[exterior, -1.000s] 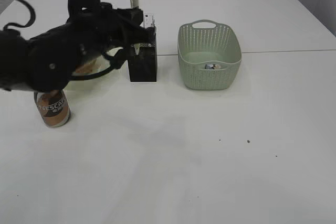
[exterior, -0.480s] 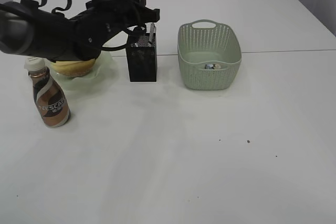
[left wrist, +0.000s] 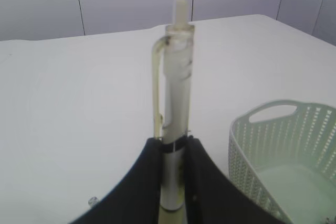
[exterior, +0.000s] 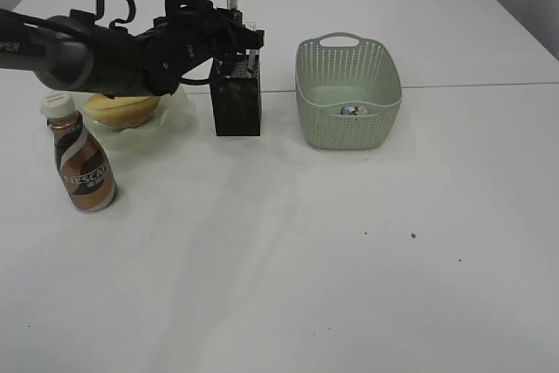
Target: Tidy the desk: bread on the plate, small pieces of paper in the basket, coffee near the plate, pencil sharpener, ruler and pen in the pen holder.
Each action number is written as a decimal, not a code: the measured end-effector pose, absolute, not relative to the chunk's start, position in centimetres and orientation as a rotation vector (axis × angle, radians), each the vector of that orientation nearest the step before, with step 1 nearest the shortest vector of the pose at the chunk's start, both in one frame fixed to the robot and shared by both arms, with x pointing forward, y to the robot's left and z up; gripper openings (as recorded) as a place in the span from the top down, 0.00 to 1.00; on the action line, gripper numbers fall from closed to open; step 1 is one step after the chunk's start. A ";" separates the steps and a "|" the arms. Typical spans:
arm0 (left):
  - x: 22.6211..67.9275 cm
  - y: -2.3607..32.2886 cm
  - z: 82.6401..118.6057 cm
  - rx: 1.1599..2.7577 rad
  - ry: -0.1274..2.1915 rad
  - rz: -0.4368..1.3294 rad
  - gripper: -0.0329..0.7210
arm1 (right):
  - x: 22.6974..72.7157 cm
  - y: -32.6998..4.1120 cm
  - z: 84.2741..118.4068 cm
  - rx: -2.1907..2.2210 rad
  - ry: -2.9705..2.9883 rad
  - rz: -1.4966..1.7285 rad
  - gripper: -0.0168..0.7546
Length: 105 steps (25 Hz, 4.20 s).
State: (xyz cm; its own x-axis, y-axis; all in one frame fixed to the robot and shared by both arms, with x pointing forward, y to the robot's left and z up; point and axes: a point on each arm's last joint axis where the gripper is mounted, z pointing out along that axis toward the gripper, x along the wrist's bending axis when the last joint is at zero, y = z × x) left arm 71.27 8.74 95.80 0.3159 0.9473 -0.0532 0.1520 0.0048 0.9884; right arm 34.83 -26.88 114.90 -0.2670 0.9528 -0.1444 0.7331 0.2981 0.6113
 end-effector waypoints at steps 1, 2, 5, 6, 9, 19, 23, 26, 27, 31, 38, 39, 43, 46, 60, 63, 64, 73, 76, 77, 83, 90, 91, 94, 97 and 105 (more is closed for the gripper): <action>71.4 8.6 95.6 1.440 1.082 0.867 0.87 | 34.8 -26.9 114.9 1.497 2.081 0.593 0.60; 71.5 8.6 95.3 1.451 1.085 0.862 0.87 | 34.8 -26.9 114.9 1.497 2.081 0.593 0.60; 71.6 8.5 94.7 1.468 1.084 0.860 0.87 | 34.9 -26.9 114.9 1.495 2.079 0.593 0.60; 71.6 8.5 94.4 1.472 1.087 0.858 0.87 | 34.9 -26.9 114.9 1.493 2.077 0.594 0.60; 71.6 8.5 93.8 1.485 1.089 0.856 0.87 | 35.0 -26.9 115.0 1.483 2.067 0.606 0.60; 71.6 8.3 93.0 1.526 1.058 0.864 0.81 | 35.0 -26.8 115.1 1.477 2.062 0.616 0.60; 71.6 8.3 93.0 1.524 1.056 0.866 0.62 | 35.1 -26.8 115.1 1.474 2.058 0.620 0.60; 71.7 8.3 93.0 1.518 1.066 0.863 0.50 | 35.1 -26.8 115.1 1.473 2.057 0.624 0.60; 71.7 8.3 93.0 1.515 1.069 0.862 0.48 | 35.1 -26.8 115.1 1.473 2.057 0.624 0.60; 71.6 8.3 93.4 1.523 1.075 0.853 0.45 | 35.1 -26.8 115.1 1.473 2.057 0.624 0.60; 69.9 8.7 99.3 1.661 1.084 0.775 0.45 | 35.1 -26.8 115.1 1.473 2.057 0.624 0.60; 69.4 8.9 100.5 1.678 1.084 0.759 0.45 | 35.1 -26.8 115.1 1.473 2.057 0.624 0.60; 67.2 9.8 104.3 1.791 1.119 0.665 0.45 | 35.0 -26.9 115.0 1.485 2.063 0.610 0.60; 65.5 11.2 106.6 1.897 1.149 0.603 0.45 | 34.9 -27.0 115.2 1.527 2.047 0.610 0.60; 59.5 21.9 110.9 2.190 1.881 0.704 0.45 | 34.2 -26.7 117.2 1.562 2.031 0.722 0.48; 58.2 22.5 112.8 2.141 1.894 0.735 0.45 | 34.1 -26.5 117.1 1.574 2.044 0.741 0.48; 57.6 22.7 113.6 2.119 1.893 0.744 0.45 | 34.1 -26.5 117.1 1.577 2.048 0.746 0.48; 49.2 24.5 119.4 1.901 1.859 0.694 0.46 | 33.9 -25.9 117.1 1.601 2.086 0.803 0.48; 44.5 25.4 119.9 1.843 1.819 0.634 0.49 | 33.9 -25.9 117.1 1.603 2.089 0.806 0.48; 42.8 25.8 120.3 1.811 1.793 0.627 0.49 | 33.9 -25.9 117.1 1.603 2.089 0.807 0.48; 33.2 27.9 119.7 1.750 1.642 0.592 0.51 | 33.2 -26.2 117.3 1.590 2.074 0.836 0.48; 25.7 29.5 115.9 1.742 1.463 0.615 0.52 | 27.8 -28.7 115.9 1.479 2.003 0.954 0.48; 25.0 29.7 115.3 1.752 1.426 0.628 0.52 | 27.0 -29.1 115.5 1.463 1.995 0.968 0.48; 22.9 30.1 112.7 1.782 1.336 0.660 0.52 | 24.6 -30.2 113.7 1.392 1.967 1.012 0.48; 22.2 30.3 109.5 1.803 1.323 0.660 0.52 | 22.8 -31.1 111.4 1.351 1.948 1.037 0.48; 22.6 30.1 106.0 1.766 1.261 0.709 0.52 | 22.2 -31.3 105.6 1.264 1.940 1.054 0.48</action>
State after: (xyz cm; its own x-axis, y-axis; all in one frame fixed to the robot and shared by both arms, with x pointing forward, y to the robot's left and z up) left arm 22.61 30.10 105.96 0.3360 0.9416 -0.0209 0.4714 -0.1489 0.8693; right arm 22.23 -31.31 105.58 -0.3759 0.9251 -0.0531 0.4591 0.2357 0.8565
